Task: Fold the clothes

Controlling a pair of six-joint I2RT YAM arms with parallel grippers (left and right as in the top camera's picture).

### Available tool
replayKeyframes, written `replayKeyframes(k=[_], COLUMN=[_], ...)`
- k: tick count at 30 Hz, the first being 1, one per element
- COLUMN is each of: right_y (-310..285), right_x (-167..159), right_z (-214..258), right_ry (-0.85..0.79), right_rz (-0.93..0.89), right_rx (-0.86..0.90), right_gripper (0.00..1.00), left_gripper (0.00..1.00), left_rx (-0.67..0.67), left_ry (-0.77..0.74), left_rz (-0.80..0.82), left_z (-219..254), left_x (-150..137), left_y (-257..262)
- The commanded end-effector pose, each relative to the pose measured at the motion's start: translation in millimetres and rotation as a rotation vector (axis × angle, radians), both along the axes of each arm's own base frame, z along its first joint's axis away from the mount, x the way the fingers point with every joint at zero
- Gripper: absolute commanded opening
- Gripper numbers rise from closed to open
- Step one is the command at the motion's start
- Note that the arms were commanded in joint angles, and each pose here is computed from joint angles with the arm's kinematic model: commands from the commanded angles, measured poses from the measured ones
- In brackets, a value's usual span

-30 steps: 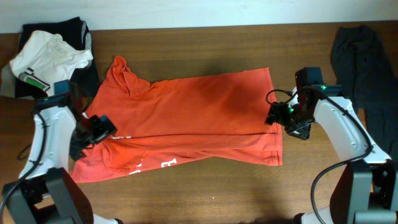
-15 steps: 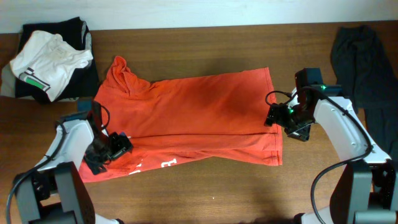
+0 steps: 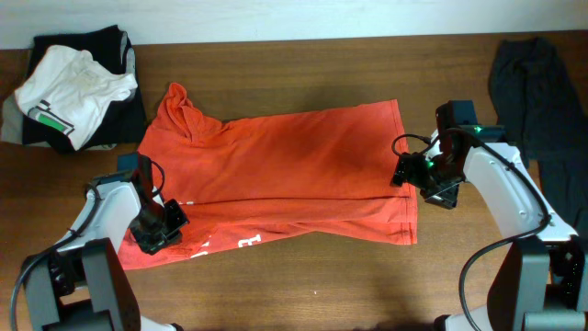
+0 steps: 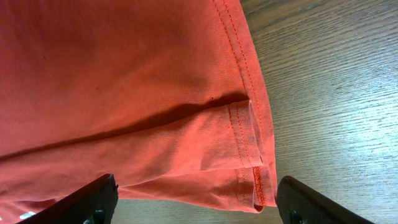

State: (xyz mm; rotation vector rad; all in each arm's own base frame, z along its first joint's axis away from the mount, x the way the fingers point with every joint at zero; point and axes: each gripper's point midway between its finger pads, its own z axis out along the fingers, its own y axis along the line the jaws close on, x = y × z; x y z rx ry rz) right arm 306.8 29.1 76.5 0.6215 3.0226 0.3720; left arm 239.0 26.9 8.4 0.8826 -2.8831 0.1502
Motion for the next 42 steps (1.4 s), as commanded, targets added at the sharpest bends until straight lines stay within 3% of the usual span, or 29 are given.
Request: replayKeyframes(k=[1, 9, 11, 12, 14, 16, 22, 29, 33, 36, 39, 42], right_y=[-2, -2, -2, -2, -2, -1, -2, -2, -2, -3, -3, -3], right_x=[3, 4, 4, 3, 2, 1, 3, 4, 5, 5, 6, 6], right_z=[2, 2, 2, 1, 0, -1, -1, -1, 0, -1, -1, 0], right_ry=[-0.01, -0.013, -0.013, -0.012, -0.006, -0.004, -0.011, -0.017, -0.019, -0.019, -0.022, -0.025], right_rz=[0.005, 0.005, 0.005, 0.005, 0.005, 0.005, 0.005, 0.005, 0.005, 0.005, 0.005, 0.005], right_rx=[0.0, 0.0, 0.0, 0.0, 0.0, 0.0, 0.0, -0.004, -0.004, -0.007, -0.008, -0.008], right_gripper=[0.86, 0.86, 0.86, 0.86, 0.86, 0.86, 0.86, 0.87, 0.87, 0.87, 0.87, 0.87], left_gripper=[0.01, 0.01, 0.01, 0.16, 0.66, 0.8, 0.8, 0.75, 0.63, 0.61, 0.45, 0.45], left_rx=[-0.053, -0.083, -0.084, -0.085, -0.042, 0.016, 0.028, 0.03, 0.031, 0.027, 0.024, 0.021], left_ry=[-0.044, -0.154, -0.141, -0.123, -0.061, 0.0, 0.07, 0.072, 0.068, 0.07, 0.083, 0.098], left_rz=[-0.004, -0.004, -0.005, -0.004, -0.006, -0.012, -0.011, 0.007, 0.007, 0.008, 0.007, 0.007], left_z=[1, 14, 14, 14, 13, 12, 8, 4, 3, 0, -3, -6], left_x=[9, 42, 39, 34, 20, 6, -13, -16, -15, -15, -17, -19], left_y=[-9, -11, -12, -12, -6, 3, 4, 4, 4, 3, 3, 2])
